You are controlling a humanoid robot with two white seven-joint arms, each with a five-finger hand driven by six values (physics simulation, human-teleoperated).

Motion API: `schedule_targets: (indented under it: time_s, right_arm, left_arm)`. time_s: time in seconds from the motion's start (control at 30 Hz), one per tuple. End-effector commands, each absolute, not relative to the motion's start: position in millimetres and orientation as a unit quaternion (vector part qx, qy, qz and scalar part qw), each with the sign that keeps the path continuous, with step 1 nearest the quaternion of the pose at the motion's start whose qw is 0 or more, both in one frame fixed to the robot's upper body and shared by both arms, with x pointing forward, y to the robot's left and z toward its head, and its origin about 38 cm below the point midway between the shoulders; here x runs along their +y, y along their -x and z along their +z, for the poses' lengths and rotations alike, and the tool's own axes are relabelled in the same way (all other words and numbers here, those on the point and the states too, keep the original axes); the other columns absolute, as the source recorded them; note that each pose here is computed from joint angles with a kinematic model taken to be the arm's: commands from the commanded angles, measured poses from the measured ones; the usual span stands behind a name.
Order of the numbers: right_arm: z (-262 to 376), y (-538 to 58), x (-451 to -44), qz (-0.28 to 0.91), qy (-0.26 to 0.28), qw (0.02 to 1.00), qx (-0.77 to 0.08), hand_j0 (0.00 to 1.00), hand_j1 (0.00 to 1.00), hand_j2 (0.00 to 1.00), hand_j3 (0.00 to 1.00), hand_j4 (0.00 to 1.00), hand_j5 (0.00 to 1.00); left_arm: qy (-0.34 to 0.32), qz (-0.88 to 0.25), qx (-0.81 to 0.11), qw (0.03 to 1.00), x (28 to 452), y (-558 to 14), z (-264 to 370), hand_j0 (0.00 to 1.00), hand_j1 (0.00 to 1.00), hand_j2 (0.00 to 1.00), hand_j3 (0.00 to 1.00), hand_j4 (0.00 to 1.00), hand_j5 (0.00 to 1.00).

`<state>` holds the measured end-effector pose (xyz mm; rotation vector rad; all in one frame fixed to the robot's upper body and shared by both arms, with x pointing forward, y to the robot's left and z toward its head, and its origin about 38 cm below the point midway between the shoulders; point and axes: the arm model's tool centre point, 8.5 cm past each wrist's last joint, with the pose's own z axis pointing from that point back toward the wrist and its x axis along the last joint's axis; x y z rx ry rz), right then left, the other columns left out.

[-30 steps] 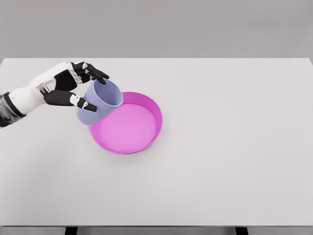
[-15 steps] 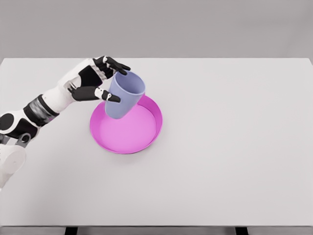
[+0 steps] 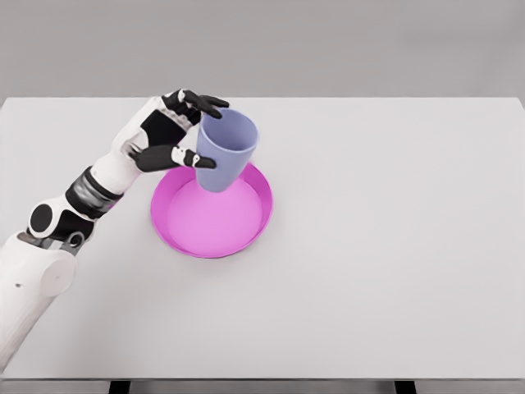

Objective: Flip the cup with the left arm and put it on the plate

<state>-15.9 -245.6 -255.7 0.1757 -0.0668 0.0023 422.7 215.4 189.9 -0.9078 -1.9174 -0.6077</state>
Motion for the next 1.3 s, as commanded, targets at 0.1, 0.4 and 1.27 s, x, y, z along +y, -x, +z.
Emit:
schedule_targets:
  time_s: [0.1,0.4,1.27]
  right_arm:
    - [-255.7,15.9,-245.5,0.001,-0.088,0.996,-0.033,1.00,1.00,1.00,1.00,1.00,1.00]
    - [-255.7,15.9,-245.5,0.001,-0.088,0.996,-0.033,1.00,1.00,1.00,1.00,1.00,1.00]
    - [-255.7,15.9,-245.5,0.001,-0.088,0.996,-0.033,1.00,1.00,1.00,1.00,1.00,1.00]
  left_arm:
    - [0.362,-0.213,-0.802,0.425,225.0,-423.5,185.2,0.50,0.50,0.50,0.50,0.50,0.50]
    - [0.368,-0.208,-0.778,0.465,217.6,-424.6,150.2,0.52,0.52,0.52,0.52,0.52,0.52]
    - [0.359,-0.203,-0.774,0.480,213.0,-424.2,124.8,0.51,0.51,0.51,0.51,0.51,0.51]
